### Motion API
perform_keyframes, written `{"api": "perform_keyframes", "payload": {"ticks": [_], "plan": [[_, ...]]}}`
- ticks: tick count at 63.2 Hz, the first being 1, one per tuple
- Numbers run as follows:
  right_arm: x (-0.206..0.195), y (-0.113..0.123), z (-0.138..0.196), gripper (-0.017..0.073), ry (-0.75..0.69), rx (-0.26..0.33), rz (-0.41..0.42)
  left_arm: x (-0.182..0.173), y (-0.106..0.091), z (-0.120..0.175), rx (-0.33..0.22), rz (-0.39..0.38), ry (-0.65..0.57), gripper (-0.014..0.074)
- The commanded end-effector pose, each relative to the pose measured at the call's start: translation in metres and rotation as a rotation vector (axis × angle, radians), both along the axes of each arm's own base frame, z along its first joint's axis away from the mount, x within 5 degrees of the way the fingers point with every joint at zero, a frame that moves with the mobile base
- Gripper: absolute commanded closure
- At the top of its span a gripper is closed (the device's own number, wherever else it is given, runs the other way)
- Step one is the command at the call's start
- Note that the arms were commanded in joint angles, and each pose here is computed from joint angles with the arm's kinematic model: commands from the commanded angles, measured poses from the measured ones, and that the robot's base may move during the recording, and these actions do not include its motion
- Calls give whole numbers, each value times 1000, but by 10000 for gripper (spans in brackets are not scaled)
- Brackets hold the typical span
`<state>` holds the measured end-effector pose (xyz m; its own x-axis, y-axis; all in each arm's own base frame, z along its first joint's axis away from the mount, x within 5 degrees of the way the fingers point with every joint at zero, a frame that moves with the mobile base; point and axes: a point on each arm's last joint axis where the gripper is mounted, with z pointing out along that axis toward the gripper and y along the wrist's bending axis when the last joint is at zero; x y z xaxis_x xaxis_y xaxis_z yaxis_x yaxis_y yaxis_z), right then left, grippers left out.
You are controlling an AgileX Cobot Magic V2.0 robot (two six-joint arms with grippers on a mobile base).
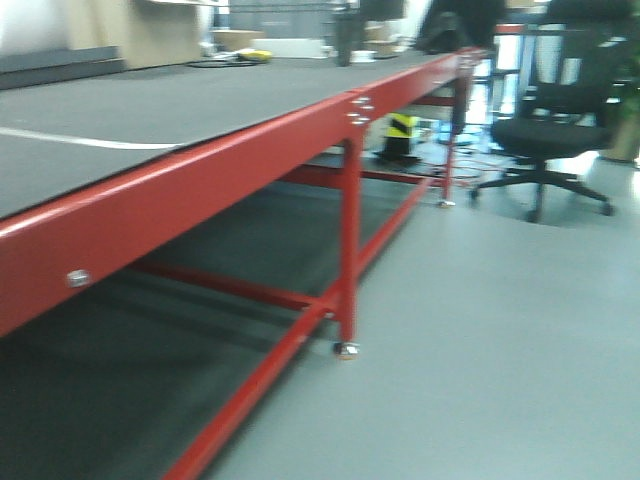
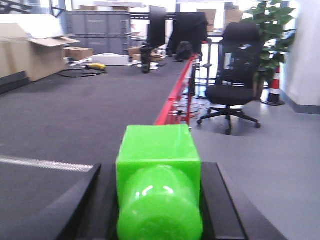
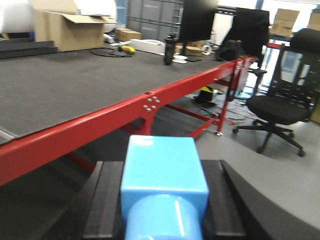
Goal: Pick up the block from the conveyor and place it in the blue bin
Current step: 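Drive the base away from the conveyor holding both blocks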
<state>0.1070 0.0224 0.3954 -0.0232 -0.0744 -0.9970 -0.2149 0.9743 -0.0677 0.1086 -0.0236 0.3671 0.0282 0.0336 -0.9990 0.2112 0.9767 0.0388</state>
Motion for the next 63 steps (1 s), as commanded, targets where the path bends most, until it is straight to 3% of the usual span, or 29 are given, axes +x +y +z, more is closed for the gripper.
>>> {"api": "perform_keyframes", "payload": {"ticks": [1, 63], "plan": [[-1, -1, 2, 721, -20, -3, -4, -1, 0, 2, -2, -1, -18, 705], [-1, -1, 2, 721, -20, -3, -4, -1, 0, 2, -2, -1, -18, 705]]}}
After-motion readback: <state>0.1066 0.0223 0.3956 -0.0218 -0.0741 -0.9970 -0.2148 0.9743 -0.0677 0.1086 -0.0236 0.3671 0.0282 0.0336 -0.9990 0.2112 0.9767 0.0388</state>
